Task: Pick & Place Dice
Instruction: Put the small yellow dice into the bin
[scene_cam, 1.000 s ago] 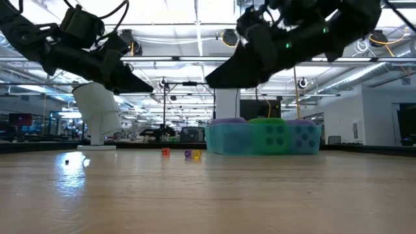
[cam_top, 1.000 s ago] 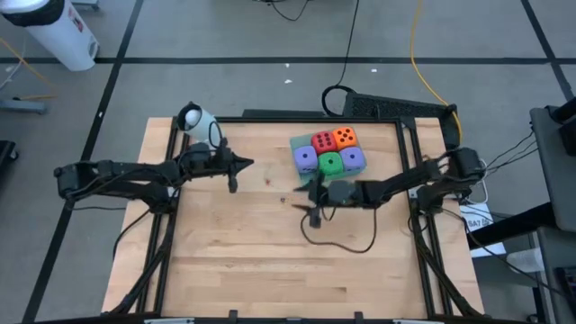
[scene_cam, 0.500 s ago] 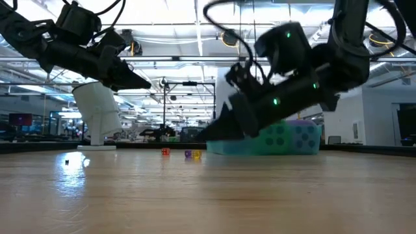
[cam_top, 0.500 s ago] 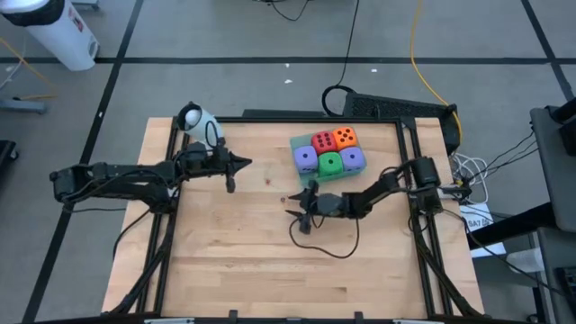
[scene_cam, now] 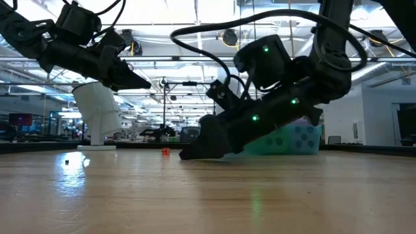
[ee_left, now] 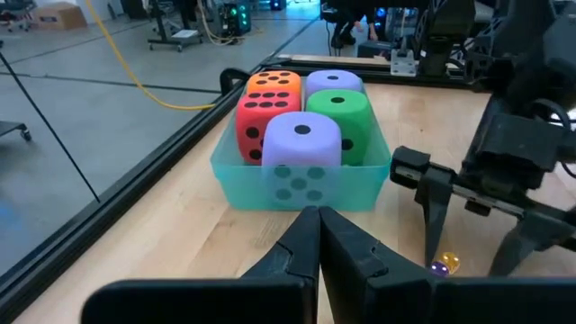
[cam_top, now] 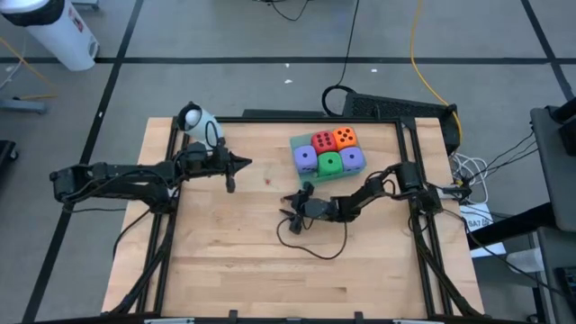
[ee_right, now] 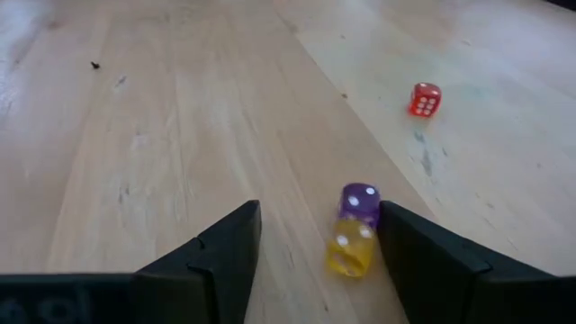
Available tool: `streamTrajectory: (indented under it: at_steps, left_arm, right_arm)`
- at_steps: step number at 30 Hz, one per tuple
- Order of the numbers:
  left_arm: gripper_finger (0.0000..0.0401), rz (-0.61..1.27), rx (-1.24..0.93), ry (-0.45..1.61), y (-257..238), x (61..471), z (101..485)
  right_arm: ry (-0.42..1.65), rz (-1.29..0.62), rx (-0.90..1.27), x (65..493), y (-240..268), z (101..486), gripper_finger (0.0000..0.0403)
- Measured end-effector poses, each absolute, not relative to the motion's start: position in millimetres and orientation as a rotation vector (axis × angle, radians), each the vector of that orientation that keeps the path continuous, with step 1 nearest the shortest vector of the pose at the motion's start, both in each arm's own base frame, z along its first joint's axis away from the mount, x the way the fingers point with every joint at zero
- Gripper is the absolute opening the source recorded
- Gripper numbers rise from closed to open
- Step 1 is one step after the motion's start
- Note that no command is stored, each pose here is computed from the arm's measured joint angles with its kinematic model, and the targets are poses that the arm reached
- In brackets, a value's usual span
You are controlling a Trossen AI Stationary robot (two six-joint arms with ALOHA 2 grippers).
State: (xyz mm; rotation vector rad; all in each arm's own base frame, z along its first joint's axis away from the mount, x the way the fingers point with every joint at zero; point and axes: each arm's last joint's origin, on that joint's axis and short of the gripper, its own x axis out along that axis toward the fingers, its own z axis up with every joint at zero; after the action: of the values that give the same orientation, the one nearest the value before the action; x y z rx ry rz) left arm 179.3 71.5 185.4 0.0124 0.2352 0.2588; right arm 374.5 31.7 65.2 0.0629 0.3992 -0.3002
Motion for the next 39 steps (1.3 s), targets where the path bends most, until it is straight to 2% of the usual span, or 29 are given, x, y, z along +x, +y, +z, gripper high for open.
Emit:
streamTrajectory:
  at_steps: [13,39]
  left_arm:
    - [0.0019,0.256,0.008,0.25,71.2,179.2,184.1]
    - [0.0019,0.253,-0.168,0.202,70.8,179.9,186.5]
  right_arm:
    - [0.439,-0.331,0.04,376.2,31.1,64.7,0.0193]
    - [0.44,-0.309,0.106,375.5,36.2,63.8,0.0192]
